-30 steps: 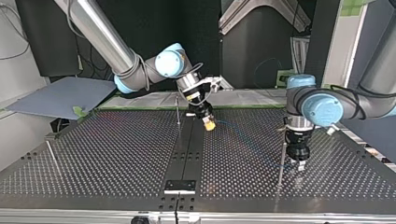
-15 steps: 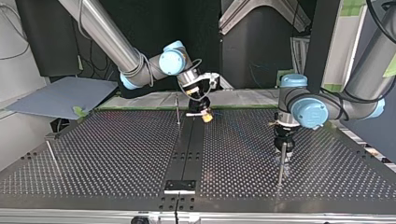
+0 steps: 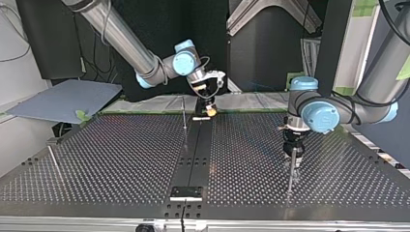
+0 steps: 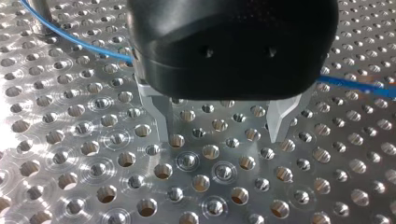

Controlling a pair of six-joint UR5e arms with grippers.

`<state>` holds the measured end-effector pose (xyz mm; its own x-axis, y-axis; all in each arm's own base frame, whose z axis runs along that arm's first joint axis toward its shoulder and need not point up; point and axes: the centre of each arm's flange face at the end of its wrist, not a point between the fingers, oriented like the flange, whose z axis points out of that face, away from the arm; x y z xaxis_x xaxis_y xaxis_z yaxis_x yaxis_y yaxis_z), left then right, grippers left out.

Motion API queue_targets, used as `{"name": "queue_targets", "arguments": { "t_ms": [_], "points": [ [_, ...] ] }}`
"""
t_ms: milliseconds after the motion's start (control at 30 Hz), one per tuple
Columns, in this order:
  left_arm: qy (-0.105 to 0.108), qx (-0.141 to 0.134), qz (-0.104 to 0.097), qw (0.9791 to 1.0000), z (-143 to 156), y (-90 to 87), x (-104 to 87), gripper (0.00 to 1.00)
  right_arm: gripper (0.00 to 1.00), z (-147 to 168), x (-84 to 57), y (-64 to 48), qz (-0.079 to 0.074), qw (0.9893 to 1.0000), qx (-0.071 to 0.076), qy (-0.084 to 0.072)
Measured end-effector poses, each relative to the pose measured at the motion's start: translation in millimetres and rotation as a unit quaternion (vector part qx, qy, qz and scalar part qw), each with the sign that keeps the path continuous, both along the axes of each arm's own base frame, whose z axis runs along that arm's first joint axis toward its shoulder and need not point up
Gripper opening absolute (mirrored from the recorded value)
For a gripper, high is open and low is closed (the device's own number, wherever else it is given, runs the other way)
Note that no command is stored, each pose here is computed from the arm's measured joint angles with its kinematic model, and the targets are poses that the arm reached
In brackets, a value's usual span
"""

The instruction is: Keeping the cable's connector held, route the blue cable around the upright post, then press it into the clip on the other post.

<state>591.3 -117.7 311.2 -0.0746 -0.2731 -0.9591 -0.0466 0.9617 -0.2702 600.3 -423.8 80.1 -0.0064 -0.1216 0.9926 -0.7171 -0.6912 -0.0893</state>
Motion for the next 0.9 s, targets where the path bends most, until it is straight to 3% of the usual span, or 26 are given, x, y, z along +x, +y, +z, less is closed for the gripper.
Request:
{"name": "queue_targets", "arguments": {
  "t_ms": [367,900],
  "points": [
    [0.000,-0.005,0.001,1.0000,0,0.3,0.0,1.00,0.00,-65,-5.9,3.4,-0.010,0.9996,0.019,0.020],
    [0.000,-0.008,0.002,1.0000,0,0.8,0.1,1.00,0.00,-144,-16.2,18.8,-0.022,0.9977,0.043,0.048]
  ]
}}
